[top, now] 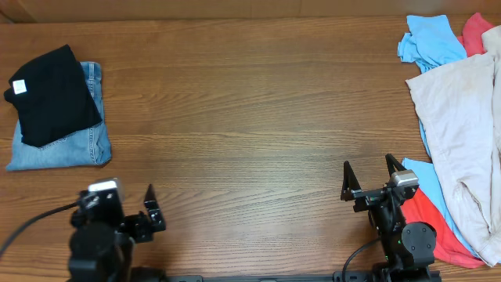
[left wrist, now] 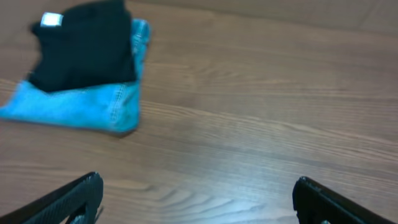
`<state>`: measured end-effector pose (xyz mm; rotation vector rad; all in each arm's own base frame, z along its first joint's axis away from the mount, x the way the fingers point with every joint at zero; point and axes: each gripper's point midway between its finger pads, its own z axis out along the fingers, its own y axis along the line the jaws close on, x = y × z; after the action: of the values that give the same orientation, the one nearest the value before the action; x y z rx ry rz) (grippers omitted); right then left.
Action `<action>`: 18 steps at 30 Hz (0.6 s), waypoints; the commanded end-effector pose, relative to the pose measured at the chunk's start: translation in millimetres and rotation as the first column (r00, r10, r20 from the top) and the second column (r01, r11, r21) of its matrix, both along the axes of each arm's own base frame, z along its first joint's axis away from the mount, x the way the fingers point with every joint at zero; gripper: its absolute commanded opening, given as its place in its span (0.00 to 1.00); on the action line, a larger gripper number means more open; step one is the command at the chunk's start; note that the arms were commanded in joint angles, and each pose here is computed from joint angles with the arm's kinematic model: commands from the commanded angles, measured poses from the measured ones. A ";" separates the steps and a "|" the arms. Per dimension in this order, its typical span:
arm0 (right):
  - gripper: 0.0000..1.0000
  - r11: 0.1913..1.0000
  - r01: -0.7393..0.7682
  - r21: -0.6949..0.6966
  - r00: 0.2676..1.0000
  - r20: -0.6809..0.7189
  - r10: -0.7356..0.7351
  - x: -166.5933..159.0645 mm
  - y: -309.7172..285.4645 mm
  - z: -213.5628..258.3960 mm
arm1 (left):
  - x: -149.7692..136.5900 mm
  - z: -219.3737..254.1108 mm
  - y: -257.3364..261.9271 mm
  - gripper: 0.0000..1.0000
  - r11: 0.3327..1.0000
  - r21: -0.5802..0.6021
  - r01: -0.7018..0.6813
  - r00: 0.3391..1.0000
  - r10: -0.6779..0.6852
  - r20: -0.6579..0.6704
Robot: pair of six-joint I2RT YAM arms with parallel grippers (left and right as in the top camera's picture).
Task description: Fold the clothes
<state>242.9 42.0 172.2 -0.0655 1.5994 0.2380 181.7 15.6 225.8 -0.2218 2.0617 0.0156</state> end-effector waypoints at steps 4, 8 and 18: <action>1.00 1.000 -0.010 -0.007 1.000 0.001 0.010 -0.2 2.1 -2.7 | 18.9 -34.5 -13.1 1.00 0.996 -0.063 0.062 0.986 -0.052 0.158; 1.00 1.000 -0.010 -0.007 1.000 0.001 0.010 -0.2 2.1 -2.7 | 34.5 -37.4 -12.7 1.00 0.996 -0.060 0.069 0.955 -0.048 0.291; 1.00 1.000 -0.010 -0.007 1.000 0.001 0.010 -0.2 2.1 -2.7 | 62.3 -37.6 -15.3 1.00 0.987 0.131 0.094 0.865 -0.146 0.480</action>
<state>242.9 42.0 172.1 -0.0655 1.5998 0.2380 240.8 1.7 201.4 -0.0956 1.5551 -0.0662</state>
